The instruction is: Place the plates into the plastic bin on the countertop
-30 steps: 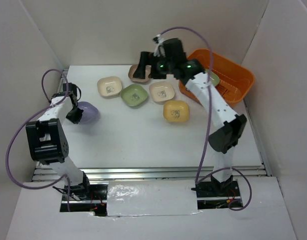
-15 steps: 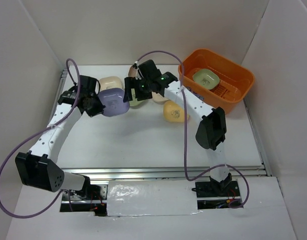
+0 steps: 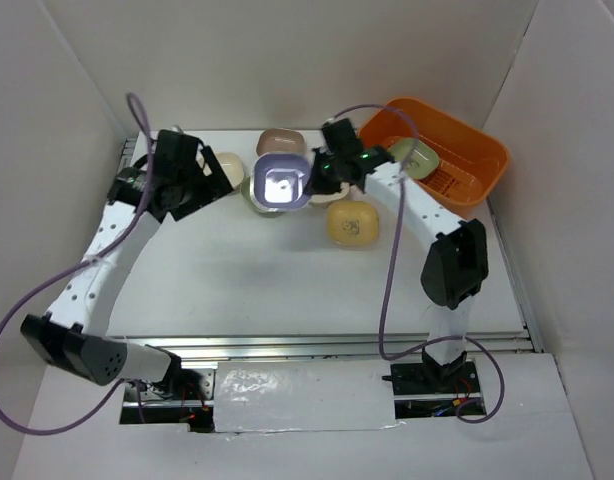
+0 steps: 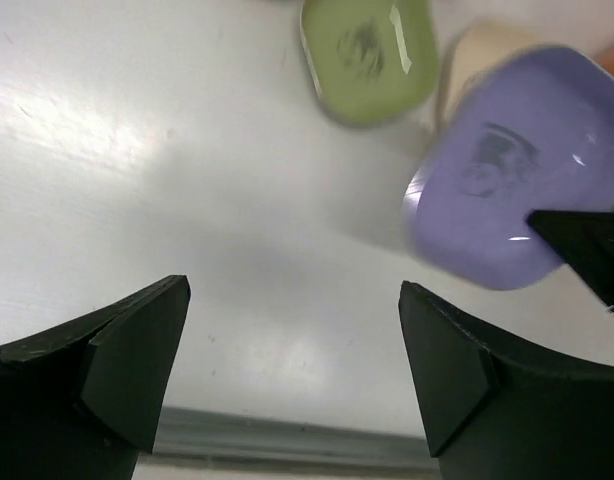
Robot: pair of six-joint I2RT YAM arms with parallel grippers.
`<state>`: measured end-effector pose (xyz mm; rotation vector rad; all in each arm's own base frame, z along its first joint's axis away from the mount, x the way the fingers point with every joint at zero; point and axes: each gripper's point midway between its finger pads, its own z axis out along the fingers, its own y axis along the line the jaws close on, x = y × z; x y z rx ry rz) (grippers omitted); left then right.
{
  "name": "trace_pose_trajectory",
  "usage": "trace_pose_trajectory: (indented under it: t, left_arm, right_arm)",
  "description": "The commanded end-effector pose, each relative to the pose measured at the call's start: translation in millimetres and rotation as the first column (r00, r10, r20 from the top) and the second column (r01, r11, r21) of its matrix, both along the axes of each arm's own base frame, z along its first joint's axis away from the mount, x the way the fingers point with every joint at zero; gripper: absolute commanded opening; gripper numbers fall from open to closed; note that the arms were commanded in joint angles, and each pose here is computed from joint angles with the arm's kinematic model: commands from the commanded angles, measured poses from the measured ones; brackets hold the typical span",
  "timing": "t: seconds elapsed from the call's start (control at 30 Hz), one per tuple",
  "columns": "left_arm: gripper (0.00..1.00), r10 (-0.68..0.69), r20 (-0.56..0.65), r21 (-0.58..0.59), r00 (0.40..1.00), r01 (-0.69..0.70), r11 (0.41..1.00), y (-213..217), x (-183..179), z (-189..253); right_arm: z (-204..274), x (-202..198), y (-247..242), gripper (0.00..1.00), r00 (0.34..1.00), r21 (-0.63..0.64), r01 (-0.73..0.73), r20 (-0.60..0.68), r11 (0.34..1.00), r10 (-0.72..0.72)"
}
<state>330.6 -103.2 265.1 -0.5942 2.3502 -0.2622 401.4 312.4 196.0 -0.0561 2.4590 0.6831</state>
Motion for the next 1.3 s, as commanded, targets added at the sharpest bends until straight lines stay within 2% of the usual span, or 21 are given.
trace_pose_trajectory:
  t: [0.0, 0.07, 0.1, 0.13, 0.17, 0.2, 0.4, 0.5, 0.63, 0.73, 0.9, 1.0, 1.03, 1.1, 1.13, 1.2, 1.27]
  left_arm:
    - [0.99, 0.188, 0.248, -0.027, 0.95, -0.187, 0.982, 45.6, -18.1, 85.2]
    - [0.99, 0.218, 0.326, -0.053, 0.92, -0.213, 0.976, 59.1, -27.6, 106.0]
    - [0.99, 0.201, 0.345, -0.051, 0.917, -0.196, 0.979, 60.2, -29.0, 111.1]
    - [0.99, 0.176, 0.353, -0.063, 0.919, -0.165, 0.984, 57.0, -28.9, 114.0]
    - [0.99, 0.162, 0.344, -0.046, 0.925, -0.155, 0.987, 58.6, -28.0, 111.4]
    - [0.99, 0.153, 0.322, -0.035, 0.934, -0.15, 0.988, 58.7, -29.4, 105.4]
    - [0.99, 0.106, 0.156, 0.021, 0.982, -0.111, 0.994, 59.6, -26.7, 42.1]
    - [0.99, 0.089, 0.121, 0.014, 0.989, -0.091, 0.996, 57.7, -25.7, 27.5]
    - [0.99, 0.068, 0.088, 0.021, 0.994, -0.07, 0.997, 55.1, -21.2, 17.0]
    - [0.99, 0.05, 0.066, 0.033, 0.997, -0.052, 0.998, 53.8, -17.1, 9.9]
    - [0.99, -0.014, 0.029, 0.01, 0.999, 0.014, 1.0, 42.0, -10.0, -15.2]
    - [0.99, -0.025, -0.009, 0.004, 1.0, 0.025, 1.0, 39.6, -12.2, -28.7]
    - [0.99, -0.029, -0.011, 0.002, 1.0, 0.029, 1.0, 38.8, -11.7, -30.6]
    - [0.99, -0.035, -0.014, -0.001, 0.999, 0.035, 0.999, 37.6, -10.7, -34.5]
    - [0.99, -0.04, -0.015, -0.001, 0.999, 0.039, 0.999, 37.2, -10.7, -34.9]
    - [0.99, -0.046, -0.008, -0.006, 0.999, 0.046, 0.999, 35.5, -8.3, -33.4]
    - [0.99, -0.055, 0.01, -0.014, 0.998, 0.055, 0.998, 32.6, -3.8, -29.2]
  right_arm:
    - [66.1, 50.0, -136.4, 0.0, 0.915, 0.013, 0.388, 0.111, 0.921, -0.387]
    - [81.8, 63.6, -183.6, 0.0, 0.867, 0.016, 0.482, 0.135, 0.876, -0.48]
    - [82.1, 75.1, -227.9, 0.0, 0.823, 0.009, 0.556, 0.132, 0.831, -0.552]
    - [93.3, 80.4, -246.8, 0.0, 0.805, 0.016, 0.581, 0.138, 0.814, -0.578]
    - [81.6, 90.5, -266.5, 0.0, 0.787, -0.007, 0.611, 0.112, 0.792, -0.606]
    - [92.0, 96.9, -304.9, 0.0, 0.739, 0.005, 0.667, 0.117, 0.745, -0.663]
    - [65.1, 129.0, -384.4, 0.0, 0.636, 0.051, 0.768, 0.048, 0.638, -0.77]
    - [43.8, 141.1, -396.5, 0.0, 0.611, 0.064, 0.791, -0.009, 0.609, -0.792]
    - [23.7, 150.4, -393.3, 0.0, 0.599, 0.073, 0.8, -0.036, 0.596, -0.8]
    - [7.3, 156.7, -389.9, 0.0, 0.57, 0.106, 0.82, -0.075, 0.562, -0.818]
    - [-10.9, 172.7, -379.5, 0.0, 0.57, 0.153, 0.819, -0.096, 0.553, -0.816]
    - [-13.8, 182.3, -370.2, 0.23, 0.59, 0.159, 0.805, -0.107, 0.572, -0.8]
    - [-10.8, 183.2, -367.9, 0.55, 0.597, 0.164, 0.799, -0.103, 0.579, -0.795]
    - [5.5, 185.8, -362.2, 0.94, 0.614, 0.194, 0.781, -0.069, 0.594, -0.786]
    - [32.7, 183.1, -361.5, 1.0, 0.618, 0.227, 0.768, -0.023, 0.598, -0.786]
    - [85.5, 178.6, -358.0, 1.0, 0.624, 0.306, 0.728, 0.073, 0.613, -0.778]
    - [136.9, 170.4, -356.5, 1.0, 0.62, 0.333, 0.694, 0.175, 0.638, -0.765]
